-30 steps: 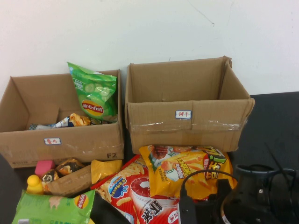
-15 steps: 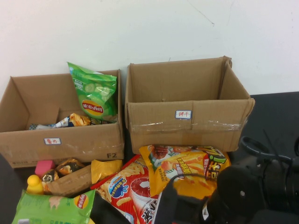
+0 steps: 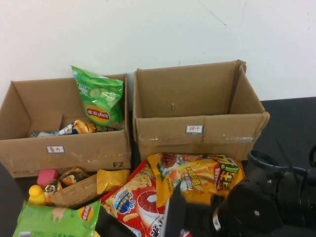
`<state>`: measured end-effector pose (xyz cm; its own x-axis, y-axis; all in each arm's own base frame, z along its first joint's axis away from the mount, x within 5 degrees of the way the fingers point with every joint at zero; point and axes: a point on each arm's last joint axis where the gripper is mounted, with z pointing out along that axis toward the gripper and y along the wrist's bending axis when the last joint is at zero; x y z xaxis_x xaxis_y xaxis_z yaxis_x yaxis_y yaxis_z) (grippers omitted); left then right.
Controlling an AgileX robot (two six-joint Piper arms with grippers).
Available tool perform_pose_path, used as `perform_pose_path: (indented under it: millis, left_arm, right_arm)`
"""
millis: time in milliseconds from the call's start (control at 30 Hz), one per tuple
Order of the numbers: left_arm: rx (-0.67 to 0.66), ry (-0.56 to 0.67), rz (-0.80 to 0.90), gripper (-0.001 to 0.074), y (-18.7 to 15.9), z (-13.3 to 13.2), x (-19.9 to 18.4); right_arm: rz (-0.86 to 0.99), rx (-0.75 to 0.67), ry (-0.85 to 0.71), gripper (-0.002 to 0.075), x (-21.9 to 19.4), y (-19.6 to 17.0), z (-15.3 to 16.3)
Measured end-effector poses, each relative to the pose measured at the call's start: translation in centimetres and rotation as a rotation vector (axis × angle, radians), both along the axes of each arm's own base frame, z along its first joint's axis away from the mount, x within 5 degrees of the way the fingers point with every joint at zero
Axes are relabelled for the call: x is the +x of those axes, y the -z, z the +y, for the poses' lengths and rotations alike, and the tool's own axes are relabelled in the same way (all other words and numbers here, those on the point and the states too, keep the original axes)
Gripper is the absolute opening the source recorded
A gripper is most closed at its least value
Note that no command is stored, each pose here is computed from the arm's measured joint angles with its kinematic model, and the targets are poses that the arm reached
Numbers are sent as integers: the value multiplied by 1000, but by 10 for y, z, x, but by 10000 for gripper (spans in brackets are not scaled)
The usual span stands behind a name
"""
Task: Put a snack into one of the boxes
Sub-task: Pick up the potato chip
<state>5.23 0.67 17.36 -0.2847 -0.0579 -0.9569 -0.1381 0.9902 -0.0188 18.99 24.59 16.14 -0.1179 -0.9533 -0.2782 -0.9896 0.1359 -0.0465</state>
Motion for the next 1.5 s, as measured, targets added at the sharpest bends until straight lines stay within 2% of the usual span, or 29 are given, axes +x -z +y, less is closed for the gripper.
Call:
perform_pose_path:
  millis: [100,267,467,667,833,1300,1400,1500]
  left_arm:
    - [0,0,0,-2,0,0,0]
    - [0,0,0,-2,0,0,0]
    - [0,0,0,-2,0,0,0]
    - [0,0,0,-2,0,0,0]
    - [0,0,0,-2,0,0,0]
    - [0,0,0,-2,0,0,0]
    - [0,0,0,-2,0,0,0]
    - [0,0,0,-2,0,0,0]
  right_arm:
    - [-76,114,218,400,13,-5,7]
    - [-143,197,327,497,27,-19,17]
    - [-319,210,204,533,41,-39,28]
    - [-454,43,62,536,61,-18,34]
    - [-473,-15,44,536,71,3,41]
    - [-441,5,4,535,69,29,55]
    - [-424,-15,-1,507,69,40,56]
    - [-426,-26,-5,399,70,42,56]
